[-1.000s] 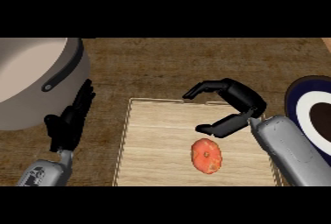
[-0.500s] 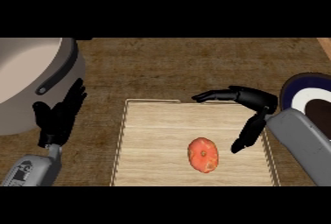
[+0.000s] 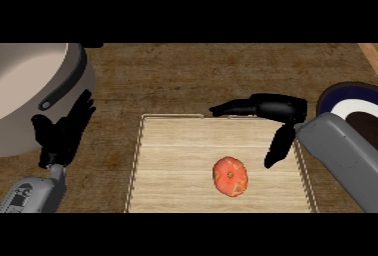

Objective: Pick the squash from the tray and place it in the plate

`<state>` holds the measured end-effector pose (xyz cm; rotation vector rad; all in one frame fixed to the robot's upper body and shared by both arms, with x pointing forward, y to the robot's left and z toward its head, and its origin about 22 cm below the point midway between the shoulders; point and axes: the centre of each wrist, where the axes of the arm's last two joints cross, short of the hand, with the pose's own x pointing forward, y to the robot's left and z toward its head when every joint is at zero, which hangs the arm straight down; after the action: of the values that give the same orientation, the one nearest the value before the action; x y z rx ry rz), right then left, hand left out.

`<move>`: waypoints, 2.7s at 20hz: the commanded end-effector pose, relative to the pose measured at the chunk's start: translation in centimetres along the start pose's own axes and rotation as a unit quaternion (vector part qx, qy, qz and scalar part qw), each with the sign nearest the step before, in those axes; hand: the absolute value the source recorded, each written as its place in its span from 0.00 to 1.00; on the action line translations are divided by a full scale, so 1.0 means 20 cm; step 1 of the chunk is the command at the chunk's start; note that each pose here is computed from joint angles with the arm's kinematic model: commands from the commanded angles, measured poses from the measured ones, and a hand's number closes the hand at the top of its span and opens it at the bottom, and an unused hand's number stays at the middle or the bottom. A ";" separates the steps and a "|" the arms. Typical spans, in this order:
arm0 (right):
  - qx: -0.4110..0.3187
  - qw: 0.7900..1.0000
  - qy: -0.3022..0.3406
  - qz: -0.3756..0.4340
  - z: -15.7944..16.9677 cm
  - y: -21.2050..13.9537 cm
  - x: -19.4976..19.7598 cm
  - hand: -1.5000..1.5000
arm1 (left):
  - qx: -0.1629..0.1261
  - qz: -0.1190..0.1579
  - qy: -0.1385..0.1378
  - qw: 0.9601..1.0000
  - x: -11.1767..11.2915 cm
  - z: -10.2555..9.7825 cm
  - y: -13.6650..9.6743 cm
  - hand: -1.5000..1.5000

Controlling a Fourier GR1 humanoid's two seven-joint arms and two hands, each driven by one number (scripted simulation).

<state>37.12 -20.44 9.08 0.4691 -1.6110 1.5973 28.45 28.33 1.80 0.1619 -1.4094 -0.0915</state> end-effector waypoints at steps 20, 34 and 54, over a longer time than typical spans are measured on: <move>0.191 0.966 0.080 0.153 -0.26 0.14 0.18 0.00 | -0.001 -0.001 0.005 1.000 0.03 0.01 -0.03 0.50; 0.204 0.956 0.101 0.186 -0.39 0.27 0.16 0.00 | 0.016 -0.005 0.006 1.000 -0.01 -0.03 0.00 0.50; 0.092 0.975 0.132 0.156 -0.34 0.36 0.05 1.00 | 0.004 -0.002 0.003 1.000 0.00 0.05 0.04 0.50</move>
<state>31.92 -11.87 5.38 0.1594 -1.3871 2.2095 28.04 28.37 2.24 0.1733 -1.4084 -0.0838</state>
